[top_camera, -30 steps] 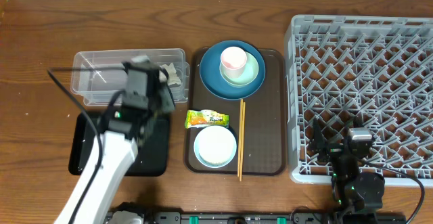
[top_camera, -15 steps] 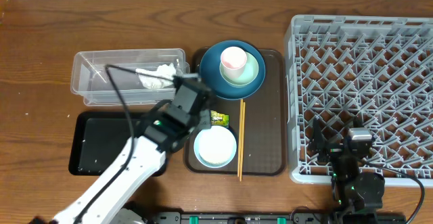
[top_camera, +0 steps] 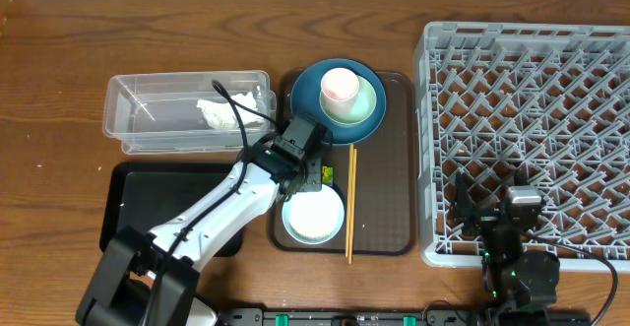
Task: Sort waste into correct bins and load items into the dishwasher rack
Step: 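Move the left gripper back to the yellow-green cake wrapper and grasp it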
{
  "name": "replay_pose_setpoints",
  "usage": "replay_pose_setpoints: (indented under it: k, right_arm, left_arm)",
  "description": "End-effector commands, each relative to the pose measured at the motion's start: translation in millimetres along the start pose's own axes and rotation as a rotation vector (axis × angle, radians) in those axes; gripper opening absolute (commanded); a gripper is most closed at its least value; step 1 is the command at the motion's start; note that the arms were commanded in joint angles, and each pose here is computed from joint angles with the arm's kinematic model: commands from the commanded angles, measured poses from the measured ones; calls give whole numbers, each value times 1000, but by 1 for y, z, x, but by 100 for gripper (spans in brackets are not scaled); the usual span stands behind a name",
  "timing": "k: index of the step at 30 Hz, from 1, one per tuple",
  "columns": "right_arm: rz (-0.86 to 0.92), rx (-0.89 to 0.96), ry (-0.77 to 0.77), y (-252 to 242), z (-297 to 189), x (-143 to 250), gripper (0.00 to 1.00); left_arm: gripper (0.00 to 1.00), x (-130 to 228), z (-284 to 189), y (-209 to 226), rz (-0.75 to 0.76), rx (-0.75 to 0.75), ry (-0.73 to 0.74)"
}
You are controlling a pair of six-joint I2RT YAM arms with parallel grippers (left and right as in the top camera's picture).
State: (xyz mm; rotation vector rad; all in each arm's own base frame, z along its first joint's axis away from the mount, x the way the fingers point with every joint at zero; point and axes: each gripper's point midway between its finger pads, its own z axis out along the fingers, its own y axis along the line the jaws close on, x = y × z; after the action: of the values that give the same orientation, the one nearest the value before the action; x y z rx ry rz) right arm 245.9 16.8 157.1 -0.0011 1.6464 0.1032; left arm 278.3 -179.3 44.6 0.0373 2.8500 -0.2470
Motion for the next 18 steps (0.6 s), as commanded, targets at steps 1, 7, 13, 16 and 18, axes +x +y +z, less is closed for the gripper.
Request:
replay_pose_setpoints:
  k: [1,7,13,16,18]
  right_arm:
    - [-5,-9,1,2,0,1,99]
    - [-5,-9,2,2,0,1,99]
    - [-5,-9,1,2,0,1,99]
    - [-5,-9,1,2,0,1,99]
    - [-5,-9,1,2,0,1,99]
  left_arm:
    - [6,20,-3,-15,17,95,94]
    - [6,46,-6,0,11,34,203]
    - [7,49,-8,2,10,25,217]
    - [10,35,-12,0,21,22,163]
    - [16,23,-17,1,24,2,115]
